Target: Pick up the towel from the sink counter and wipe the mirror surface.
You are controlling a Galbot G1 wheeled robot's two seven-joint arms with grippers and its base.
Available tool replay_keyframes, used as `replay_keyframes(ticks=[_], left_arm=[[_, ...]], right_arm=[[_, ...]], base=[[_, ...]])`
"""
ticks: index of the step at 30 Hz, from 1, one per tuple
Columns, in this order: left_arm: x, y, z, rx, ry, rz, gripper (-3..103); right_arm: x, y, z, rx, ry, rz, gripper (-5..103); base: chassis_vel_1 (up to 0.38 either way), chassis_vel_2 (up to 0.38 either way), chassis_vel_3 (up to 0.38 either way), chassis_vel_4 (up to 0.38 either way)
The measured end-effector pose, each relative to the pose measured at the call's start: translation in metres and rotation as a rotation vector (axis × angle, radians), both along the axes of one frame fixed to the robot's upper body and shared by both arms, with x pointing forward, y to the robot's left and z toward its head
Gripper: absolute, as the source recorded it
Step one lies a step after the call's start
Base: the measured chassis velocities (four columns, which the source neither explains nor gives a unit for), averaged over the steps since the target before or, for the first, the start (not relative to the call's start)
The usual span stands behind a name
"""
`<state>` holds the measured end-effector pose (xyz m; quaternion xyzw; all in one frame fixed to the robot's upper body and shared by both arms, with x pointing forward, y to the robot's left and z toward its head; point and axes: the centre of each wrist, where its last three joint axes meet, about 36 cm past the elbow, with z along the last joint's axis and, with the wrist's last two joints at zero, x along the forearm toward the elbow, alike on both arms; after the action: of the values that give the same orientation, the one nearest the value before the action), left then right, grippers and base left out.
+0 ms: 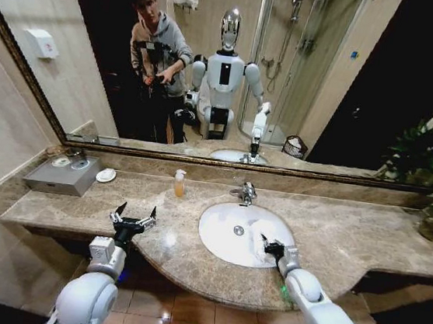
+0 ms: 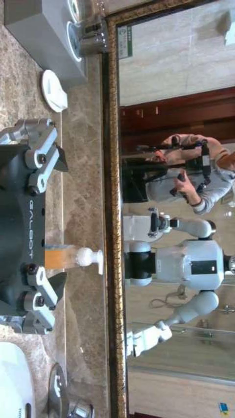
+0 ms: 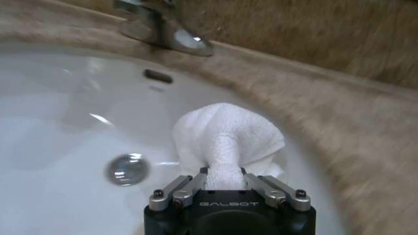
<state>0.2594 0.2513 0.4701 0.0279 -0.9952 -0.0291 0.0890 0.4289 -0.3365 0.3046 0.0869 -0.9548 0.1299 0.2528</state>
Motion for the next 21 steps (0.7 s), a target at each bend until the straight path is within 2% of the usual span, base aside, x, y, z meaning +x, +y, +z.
replay_keyframes(ticks=[3,6,9,10,13,18,20,21], left_arm=[[0.0,0.0,0.0,0.0,0.0,0.0,100],[0.0,0.0,0.0,0.0,0.0,0.0,100],[0.0,0.0,0.0,0.0,0.0,0.0,100],[0.0,0.0,0.0,0.0,0.0,0.0,100],[0.0,0.0,0.0,0.0,0.0,0.001,100],[0.0,0.0,0.0,0.0,0.0,0.0,100],[0.0,0.0,0.0,0.0,0.0,0.0,100],[0.0,0.0,0.0,0.0,0.0,0.0,100]], right_arm=[[0.01,-0.006,-0.008,-0.096,-0.002,0.052,13],[0.011,0.003,-0.019,-0.103,0.018,0.079,13],[0.013,0.034,-0.035,-0.058,0.013,0.113,13],[0.013,0.034,-0.035,-0.058,0.013,0.113,13],[0.019,0.062,-0.039,0.002,0.008,0.119,13],[0.032,0.082,-0.028,0.073,0.021,0.087,13],[0.033,0.114,-0.018,0.114,0.091,0.162,13],[0.033,0.114,-0.018,0.114,0.091,0.162,13]], base=[[0.0,0.0,0.0,0.0],[0.0,0.0,0.0,0.0],[0.0,0.0,0.0,0.0],[0.0,0.0,0.0,0.0],[0.0,0.0,0.0,0.0],[-0.019,-0.033,-0.007,0.005],[0.0,0.0,0.0,0.0],[0.0,0.0,0.0,0.0]])
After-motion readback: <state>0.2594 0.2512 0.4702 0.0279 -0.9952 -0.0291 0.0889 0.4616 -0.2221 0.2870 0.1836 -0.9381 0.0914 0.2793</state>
